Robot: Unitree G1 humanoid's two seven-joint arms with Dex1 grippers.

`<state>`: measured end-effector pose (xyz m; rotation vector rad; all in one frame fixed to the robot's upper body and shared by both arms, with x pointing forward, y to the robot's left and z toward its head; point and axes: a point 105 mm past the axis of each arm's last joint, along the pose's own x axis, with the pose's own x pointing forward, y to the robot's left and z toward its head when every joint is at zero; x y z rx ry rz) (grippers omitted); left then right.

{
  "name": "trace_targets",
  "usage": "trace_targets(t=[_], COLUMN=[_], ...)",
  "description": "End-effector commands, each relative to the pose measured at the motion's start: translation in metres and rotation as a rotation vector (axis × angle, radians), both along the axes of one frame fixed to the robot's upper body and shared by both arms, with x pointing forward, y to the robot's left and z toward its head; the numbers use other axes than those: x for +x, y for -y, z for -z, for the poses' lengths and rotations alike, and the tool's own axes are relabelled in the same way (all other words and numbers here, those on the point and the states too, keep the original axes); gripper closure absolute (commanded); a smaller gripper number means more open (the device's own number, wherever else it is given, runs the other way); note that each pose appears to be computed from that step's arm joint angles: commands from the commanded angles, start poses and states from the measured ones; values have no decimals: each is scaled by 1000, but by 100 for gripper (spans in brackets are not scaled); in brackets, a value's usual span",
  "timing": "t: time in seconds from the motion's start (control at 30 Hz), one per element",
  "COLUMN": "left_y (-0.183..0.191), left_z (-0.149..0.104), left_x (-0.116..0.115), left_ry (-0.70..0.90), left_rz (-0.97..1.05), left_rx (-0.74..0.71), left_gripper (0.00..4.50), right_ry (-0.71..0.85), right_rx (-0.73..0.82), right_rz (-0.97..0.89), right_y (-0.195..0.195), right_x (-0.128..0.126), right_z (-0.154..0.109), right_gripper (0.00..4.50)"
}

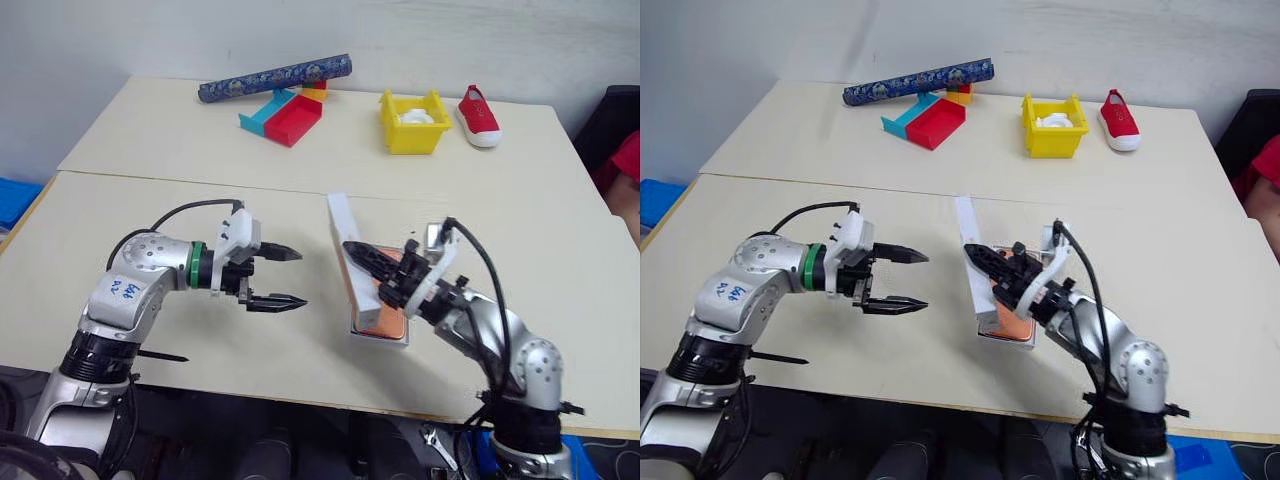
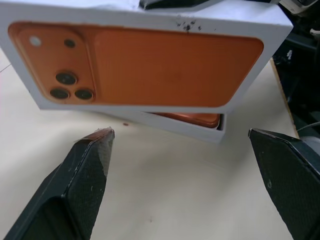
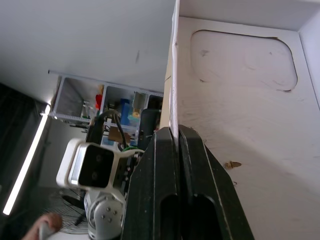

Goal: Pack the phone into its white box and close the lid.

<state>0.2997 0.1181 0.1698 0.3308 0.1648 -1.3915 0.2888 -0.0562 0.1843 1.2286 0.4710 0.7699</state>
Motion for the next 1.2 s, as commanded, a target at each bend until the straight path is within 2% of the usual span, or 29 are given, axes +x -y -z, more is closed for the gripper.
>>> trace_targets(t=[0.03,0.17,0.27,0.4,0.53,0.6,0.7,0.93,1.07,1.2], left_y=[-9,-13,-13,-2,12,17,25,45,61,76], left_z=[-7,3,13,22,33,37,36,34,30,25], left_x=[6,12,17,28,41,47,53,55,55,55], left_ry=[49,51,54,70,82,91,94,96,102,106], left_rz=[-48,-83,-91,-88,-86,-88,-78,-23,12,48], left_rx=[0,30,66,86,117,138,130,101,70,39], left_gripper=[0,84,187,323,448,448,450,450,450,450], right_ry=[5,-12,-25,-15,71,90,116,139,190,266], right_rx=[103,137,130,32,-15,-19,-30,-50,-95,-214], right_rz=[-41,-35,-26,-1,-3,-11,-14,-16,-3,-13], right_y=[-14,-22,-26,-24,-21,-22,-20,-8,9,28], right_x=[3,11,17,20,13,10,6,-8,-20,-36], right_z=[-11,-7,2,21,23,23,20,16,8,4], right_gripper=[447,450,450,450,450,450,383,132,6,2])
